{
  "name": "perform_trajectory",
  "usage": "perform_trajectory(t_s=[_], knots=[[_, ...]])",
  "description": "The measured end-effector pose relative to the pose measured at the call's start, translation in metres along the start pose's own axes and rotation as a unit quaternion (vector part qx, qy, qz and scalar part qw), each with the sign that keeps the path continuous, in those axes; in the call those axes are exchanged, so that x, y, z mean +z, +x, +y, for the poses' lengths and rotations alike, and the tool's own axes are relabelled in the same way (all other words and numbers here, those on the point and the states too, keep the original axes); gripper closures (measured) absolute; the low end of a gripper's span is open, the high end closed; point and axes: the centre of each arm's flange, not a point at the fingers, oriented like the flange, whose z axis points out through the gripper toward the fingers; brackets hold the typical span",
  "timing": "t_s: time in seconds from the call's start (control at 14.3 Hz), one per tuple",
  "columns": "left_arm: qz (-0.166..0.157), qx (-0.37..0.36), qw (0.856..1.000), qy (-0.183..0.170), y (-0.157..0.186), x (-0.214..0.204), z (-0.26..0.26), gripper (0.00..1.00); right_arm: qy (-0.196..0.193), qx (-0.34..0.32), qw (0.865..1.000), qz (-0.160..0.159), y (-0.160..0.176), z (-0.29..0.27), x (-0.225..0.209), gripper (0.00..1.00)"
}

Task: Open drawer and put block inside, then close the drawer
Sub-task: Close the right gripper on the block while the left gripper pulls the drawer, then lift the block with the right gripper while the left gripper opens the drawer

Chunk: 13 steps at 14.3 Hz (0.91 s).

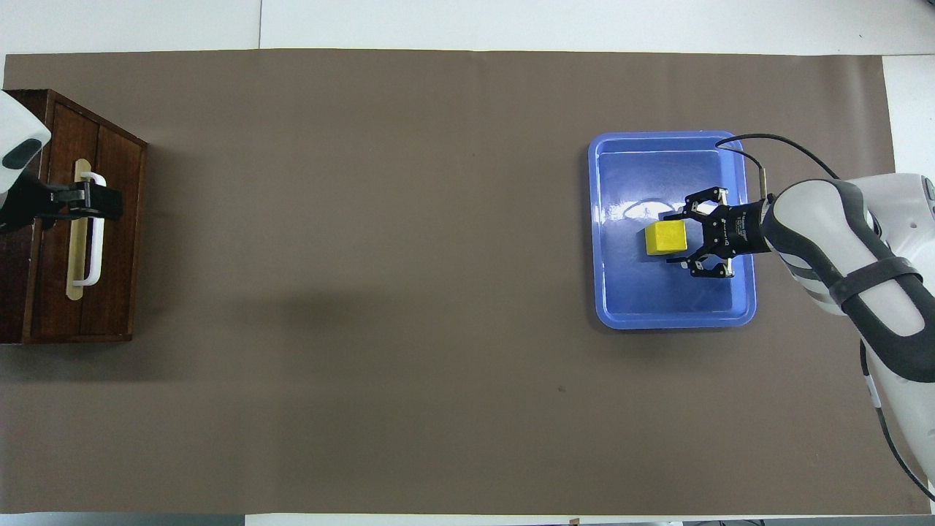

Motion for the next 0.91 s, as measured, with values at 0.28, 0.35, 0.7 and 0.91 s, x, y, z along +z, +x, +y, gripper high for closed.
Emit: perform_trajectory(t_s=[0.28,0.35,0.7,0.91], knots=[[0.013,0.04,0.998,0.053,0.025,0.064,0.009,0.0,-0.001,-0.015,1.0,-0.002,0.001,0.001,0.0,0.45],[0.016,0.048,0.997,0.058,0.031,0.079,0.013,0.0,-0.003,-0.021,1.0,-0.004,0.001,0.001,0.0,0.45],[0.013,0.057,0.996,0.062,0.04,0.121,0.012,0.0,-0.002,-0.028,1.0,-0.008,-0.001,-0.002,-0.004,0.45],[0.016,0.06,0.995,0.073,0.036,0.134,0.001,0.0,0.0,-0.036,0.999,-0.022,-0.011,-0.015,-0.022,0.45]])
